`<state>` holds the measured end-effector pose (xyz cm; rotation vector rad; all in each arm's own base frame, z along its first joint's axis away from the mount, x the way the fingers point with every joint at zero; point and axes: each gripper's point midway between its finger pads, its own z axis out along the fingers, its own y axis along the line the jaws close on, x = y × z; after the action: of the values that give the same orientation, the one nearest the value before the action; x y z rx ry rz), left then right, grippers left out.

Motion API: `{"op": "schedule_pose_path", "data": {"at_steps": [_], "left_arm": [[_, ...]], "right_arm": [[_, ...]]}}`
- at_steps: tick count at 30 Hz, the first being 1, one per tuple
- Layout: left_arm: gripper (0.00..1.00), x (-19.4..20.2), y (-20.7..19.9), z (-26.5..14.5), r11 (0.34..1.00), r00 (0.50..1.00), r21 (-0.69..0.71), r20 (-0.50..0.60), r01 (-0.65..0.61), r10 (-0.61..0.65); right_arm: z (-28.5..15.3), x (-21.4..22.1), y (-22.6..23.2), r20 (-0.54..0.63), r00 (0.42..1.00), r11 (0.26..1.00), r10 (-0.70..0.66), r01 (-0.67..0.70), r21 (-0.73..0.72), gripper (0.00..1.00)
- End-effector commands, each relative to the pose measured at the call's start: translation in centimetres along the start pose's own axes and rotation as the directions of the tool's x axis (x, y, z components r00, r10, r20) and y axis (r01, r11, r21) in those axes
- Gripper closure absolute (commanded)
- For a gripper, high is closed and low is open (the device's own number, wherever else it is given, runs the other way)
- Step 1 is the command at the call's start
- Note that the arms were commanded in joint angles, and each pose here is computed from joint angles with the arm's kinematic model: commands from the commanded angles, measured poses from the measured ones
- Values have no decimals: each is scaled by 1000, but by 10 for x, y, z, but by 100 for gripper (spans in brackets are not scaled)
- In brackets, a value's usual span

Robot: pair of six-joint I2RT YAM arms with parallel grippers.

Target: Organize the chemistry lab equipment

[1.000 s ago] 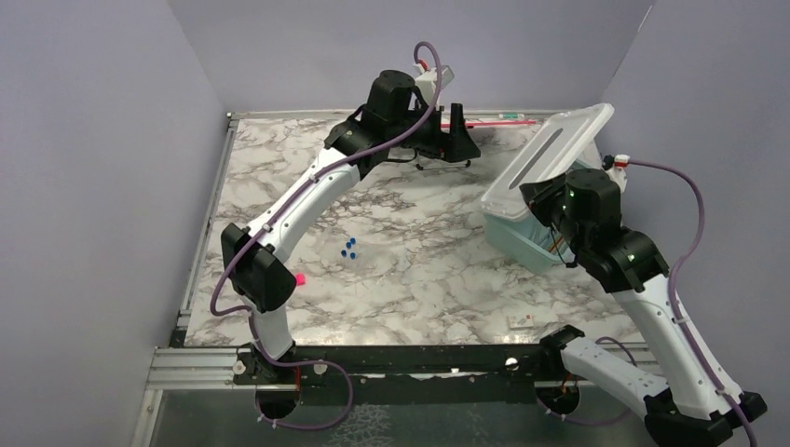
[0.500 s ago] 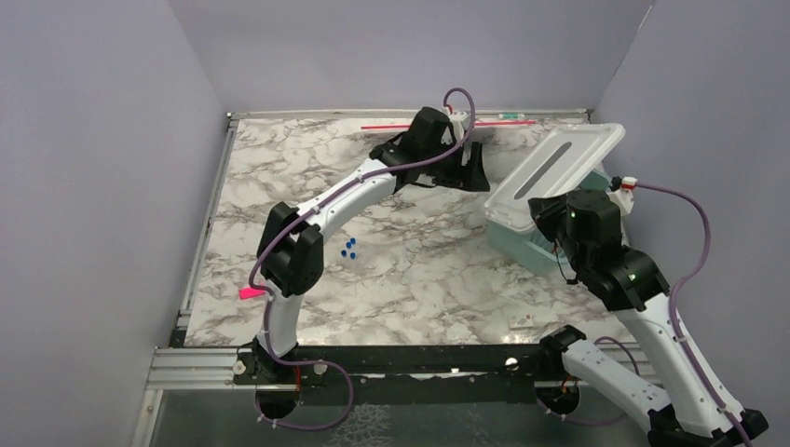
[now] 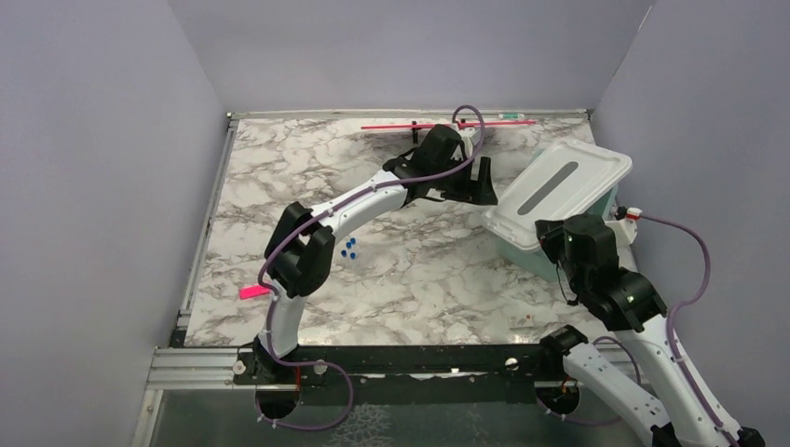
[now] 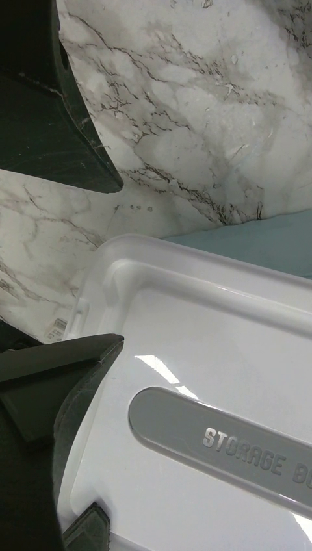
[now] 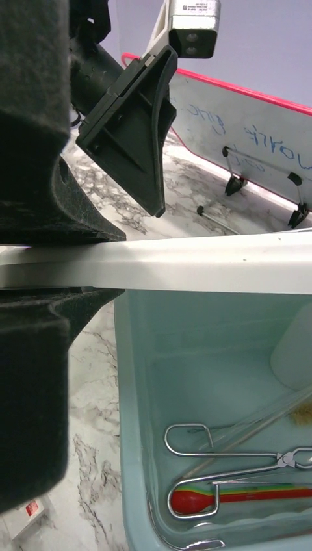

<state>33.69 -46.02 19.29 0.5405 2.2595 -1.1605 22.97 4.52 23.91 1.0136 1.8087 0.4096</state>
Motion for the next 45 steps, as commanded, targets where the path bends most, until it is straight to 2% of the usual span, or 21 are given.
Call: {"op": "schedule_pose_path", "data": {"at_steps": [1, 6, 10, 14, 18, 22, 27, 32, 36, 40, 45], "left_arm": [[18, 5, 8, 14, 1000, 1000, -17, 13, 20, -20], [20, 12, 11, 20, 999, 1000, -30, 1, 22, -22], [27, 16, 16, 23, 999, 1000, -41, -8, 22, -22], [34, 23, 8, 27, 999, 999, 8, -35, 32, -32], [35, 27, -1, 31, 998, 998, 52, -50, 25, -22], [34, 32, 6, 31, 1000, 999, 10, -44, 24, -24], [31, 21, 4, 22, 1000, 1000, -15, -3, -13, 13], [30, 4, -5, 6, 998, 996, -26, 65, -53, 54], [29, -4, -16, -6, 997, 993, -9, 92, -75, 76], [28, 1, -26, -7, 998, 995, 25, 79, -62, 59], [28, 13, -54, 1, 994, 996, 90, 65, -60, 54]], "right_arm": [[3, -1, -48, 52, 997, 986, -60, 51, 160, 79], [6, 10, -64, 30, 999, 977, -39, 32, 209, 77], [6, 14, -77, 29, 999, 966, -23, 14, 258, 74], [7, 18, -82, 22, 999, 962, -23, 16, 272, 74], [6, 17, -84, 31, 999, 961, -13, 4, 275, 77], [8, 12, -58, 24, 998, 985, -58, 53, 161, 86], [3, -5, -17, 36, 992, 992, -122, 120, 47, 90], [-2, -36, 29, 125, 978, 984, -166, 172, -43, 92], [-10, -63, 64, 200, 969, 981, -146, 167, -97, 95], [-19, -91, 69, 276, 954, 990, -113, 130, -46, 99], [-45, -132, 59, 386, 917, 994, -106, 92, 55, 99]]}}
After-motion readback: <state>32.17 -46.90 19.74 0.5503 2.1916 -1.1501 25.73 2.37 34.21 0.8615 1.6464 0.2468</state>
